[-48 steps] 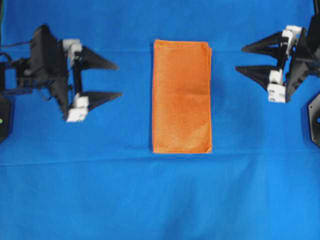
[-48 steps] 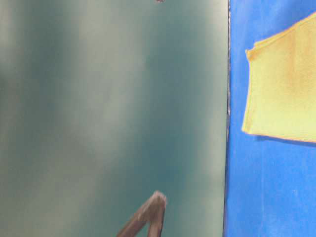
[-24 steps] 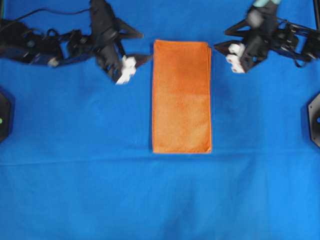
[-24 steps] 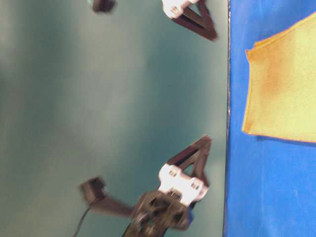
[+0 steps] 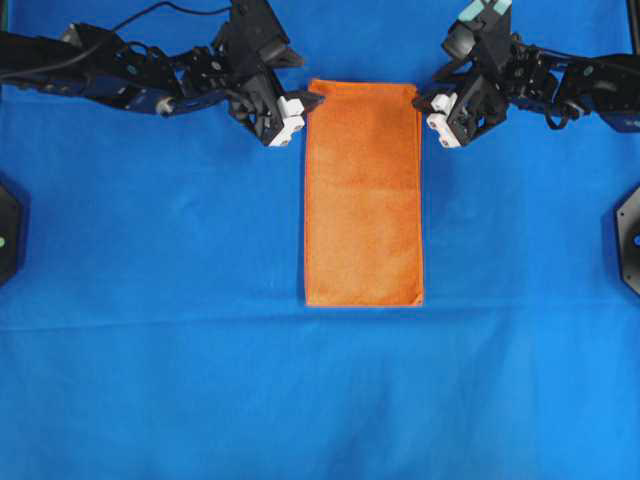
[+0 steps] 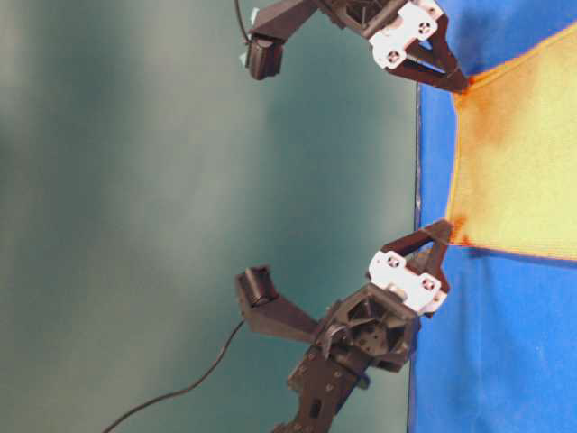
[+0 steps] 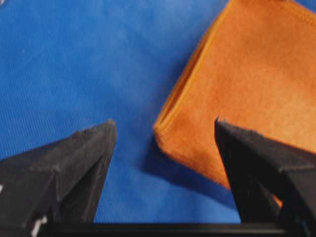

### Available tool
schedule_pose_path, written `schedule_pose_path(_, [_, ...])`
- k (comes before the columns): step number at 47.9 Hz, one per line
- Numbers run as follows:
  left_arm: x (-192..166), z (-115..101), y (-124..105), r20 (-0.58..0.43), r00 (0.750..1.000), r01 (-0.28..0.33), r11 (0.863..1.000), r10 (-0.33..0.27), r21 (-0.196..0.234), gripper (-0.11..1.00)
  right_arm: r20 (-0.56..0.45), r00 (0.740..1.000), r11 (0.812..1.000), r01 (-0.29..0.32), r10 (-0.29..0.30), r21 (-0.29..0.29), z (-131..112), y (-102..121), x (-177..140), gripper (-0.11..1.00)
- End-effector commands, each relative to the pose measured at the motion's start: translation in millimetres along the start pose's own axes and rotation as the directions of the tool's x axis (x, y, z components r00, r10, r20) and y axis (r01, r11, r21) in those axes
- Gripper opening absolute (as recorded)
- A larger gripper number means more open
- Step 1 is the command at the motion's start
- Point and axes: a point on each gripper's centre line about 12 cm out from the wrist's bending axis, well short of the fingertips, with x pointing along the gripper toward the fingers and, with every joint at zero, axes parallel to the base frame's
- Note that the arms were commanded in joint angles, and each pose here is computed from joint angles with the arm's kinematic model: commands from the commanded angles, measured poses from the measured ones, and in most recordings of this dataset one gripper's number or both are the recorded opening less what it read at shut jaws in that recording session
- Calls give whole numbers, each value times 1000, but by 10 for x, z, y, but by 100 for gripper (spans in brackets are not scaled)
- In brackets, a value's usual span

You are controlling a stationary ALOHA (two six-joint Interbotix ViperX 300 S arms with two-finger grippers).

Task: Fold the orange towel.
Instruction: 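Grasp the top corners of the vertical strip with both grippers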

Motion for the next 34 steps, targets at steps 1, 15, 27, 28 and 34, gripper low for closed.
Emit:
schedule_pose_path(1, [20, 123, 21, 37, 999, -4, 1000, 4, -5, 75, 40, 999, 1000, -9, 9, 1, 101, 17, 19, 65])
schedule_pose_path(15, [37, 31, 32, 13, 1000, -6, 1000, 6, -4, 62, 11, 1000, 1000, -3, 3, 14, 38, 0, 190, 60])
schedule_pose_path(27, [39, 38, -4, 15, 1000, 2, 1000, -2, 27, 3, -15, 1000, 1000, -22, 22, 8, -74, 92, 146, 4])
schedule_pose_path(28, [40, 44, -4, 17, 1000, 2, 1000, -2, 27, 0, -15, 1000, 1000, -22, 22, 10, -74, 92, 146, 4])
schedule_pose_path(34, [49, 62, -12, 21, 1000, 3, 1000, -4, 30, 0, -11, 1000, 999, -21, 21, 26, -74, 99, 137, 4])
